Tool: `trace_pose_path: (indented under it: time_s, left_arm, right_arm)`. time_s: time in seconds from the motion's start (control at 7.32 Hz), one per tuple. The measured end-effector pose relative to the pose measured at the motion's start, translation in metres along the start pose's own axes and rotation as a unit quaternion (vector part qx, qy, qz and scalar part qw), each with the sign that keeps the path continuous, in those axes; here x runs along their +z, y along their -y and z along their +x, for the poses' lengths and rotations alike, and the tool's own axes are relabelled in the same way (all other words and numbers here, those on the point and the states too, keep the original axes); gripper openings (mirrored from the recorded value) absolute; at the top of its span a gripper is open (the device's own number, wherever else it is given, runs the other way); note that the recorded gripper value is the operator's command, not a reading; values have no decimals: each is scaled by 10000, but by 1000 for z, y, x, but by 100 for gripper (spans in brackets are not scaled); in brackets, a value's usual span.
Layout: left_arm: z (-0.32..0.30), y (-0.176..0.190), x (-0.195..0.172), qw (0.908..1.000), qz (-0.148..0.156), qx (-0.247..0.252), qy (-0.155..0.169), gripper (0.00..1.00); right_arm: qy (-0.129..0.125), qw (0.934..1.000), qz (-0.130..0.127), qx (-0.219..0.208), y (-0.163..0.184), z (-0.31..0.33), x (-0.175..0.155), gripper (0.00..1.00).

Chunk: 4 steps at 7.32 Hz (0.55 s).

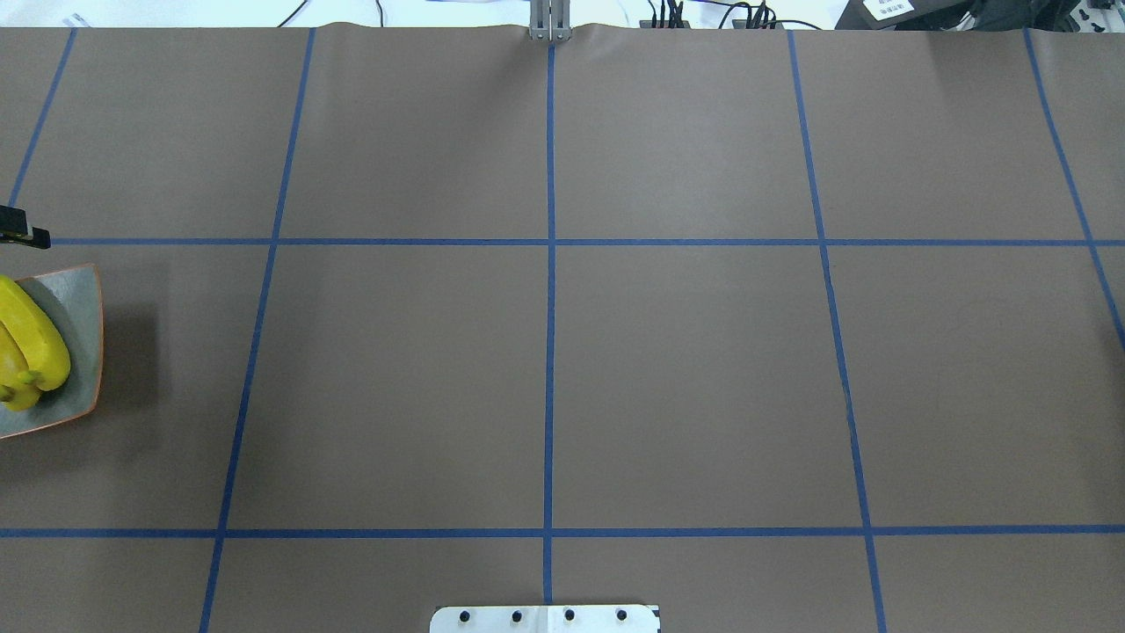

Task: Transfer all bananas from basket to plate

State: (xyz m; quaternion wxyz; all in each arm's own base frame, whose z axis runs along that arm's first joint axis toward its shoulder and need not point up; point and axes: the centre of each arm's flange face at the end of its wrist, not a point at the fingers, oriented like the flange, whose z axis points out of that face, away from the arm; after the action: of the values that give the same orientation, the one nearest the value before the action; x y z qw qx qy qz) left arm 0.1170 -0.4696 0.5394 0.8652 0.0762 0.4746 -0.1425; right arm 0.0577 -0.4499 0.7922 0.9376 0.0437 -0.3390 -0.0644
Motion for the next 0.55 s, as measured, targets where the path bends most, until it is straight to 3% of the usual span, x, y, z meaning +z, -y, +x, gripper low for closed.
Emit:
trace_pose_path:
  time_s: [0.27, 0.41, 0.55]
  left_arm:
    - [0, 0, 0, 10000, -8, -14, -5, 100]
    - [0, 0, 0, 10000, -12, -20, -10, 100]
    - [1, 0, 0, 10000, -11, -24, -17, 100]
  right_arm:
    - [-13, 10000, -9, 1, 0, 1, 1, 10]
    - [-14, 10000, -15, 6, 0, 1, 1, 0]
    - [-12, 10000, -16, 7, 0, 1, 1, 0]
